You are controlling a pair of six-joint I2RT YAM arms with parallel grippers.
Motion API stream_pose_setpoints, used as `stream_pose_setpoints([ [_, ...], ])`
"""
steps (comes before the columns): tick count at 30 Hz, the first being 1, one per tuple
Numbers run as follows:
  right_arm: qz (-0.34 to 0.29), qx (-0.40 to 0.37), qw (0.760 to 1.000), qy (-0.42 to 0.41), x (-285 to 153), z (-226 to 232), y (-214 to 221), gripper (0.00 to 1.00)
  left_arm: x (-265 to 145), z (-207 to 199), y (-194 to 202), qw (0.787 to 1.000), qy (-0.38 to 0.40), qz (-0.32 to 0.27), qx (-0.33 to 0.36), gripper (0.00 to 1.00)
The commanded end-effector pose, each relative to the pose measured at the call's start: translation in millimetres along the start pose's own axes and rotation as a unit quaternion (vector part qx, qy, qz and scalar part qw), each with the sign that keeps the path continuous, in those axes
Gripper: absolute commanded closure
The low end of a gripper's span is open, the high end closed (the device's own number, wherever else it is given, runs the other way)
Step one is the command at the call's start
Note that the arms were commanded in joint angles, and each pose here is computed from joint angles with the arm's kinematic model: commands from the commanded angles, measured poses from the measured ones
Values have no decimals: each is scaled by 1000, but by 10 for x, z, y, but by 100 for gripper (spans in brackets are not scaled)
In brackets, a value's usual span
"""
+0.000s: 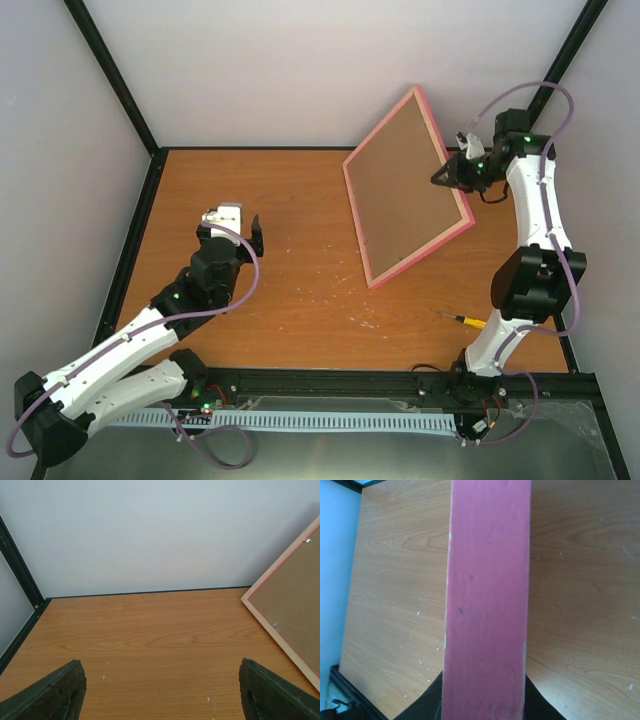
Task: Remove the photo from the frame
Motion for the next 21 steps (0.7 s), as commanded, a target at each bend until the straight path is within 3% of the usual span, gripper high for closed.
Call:
stream_pose_setpoints([
  [1,-42,18,995,-90,-38,34,-116,97,11,-13,-27,1000,3,0,-12,17],
  [10,-23,108,983,-149,193,-278,366,97,26,-53,8,1000,12,7,-10,16],
  [14,-4,140,971,-194,385,-286,707,91,46,-107,53,1000,24,16,-6,16],
  [21,18,140,969,-201,620,-409,1004,84,118,-243,177,998,46,44,12,15],
])
Point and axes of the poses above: each gripper's point midway between its finger pads, its own x axis out along the fingers, its own z axis along the line the jaws close on, y = z × x, the point moved 1 cm from there along -x, back along the fingers, and after that the axes turned 5 degrees about -x, right-handed, at the moved point
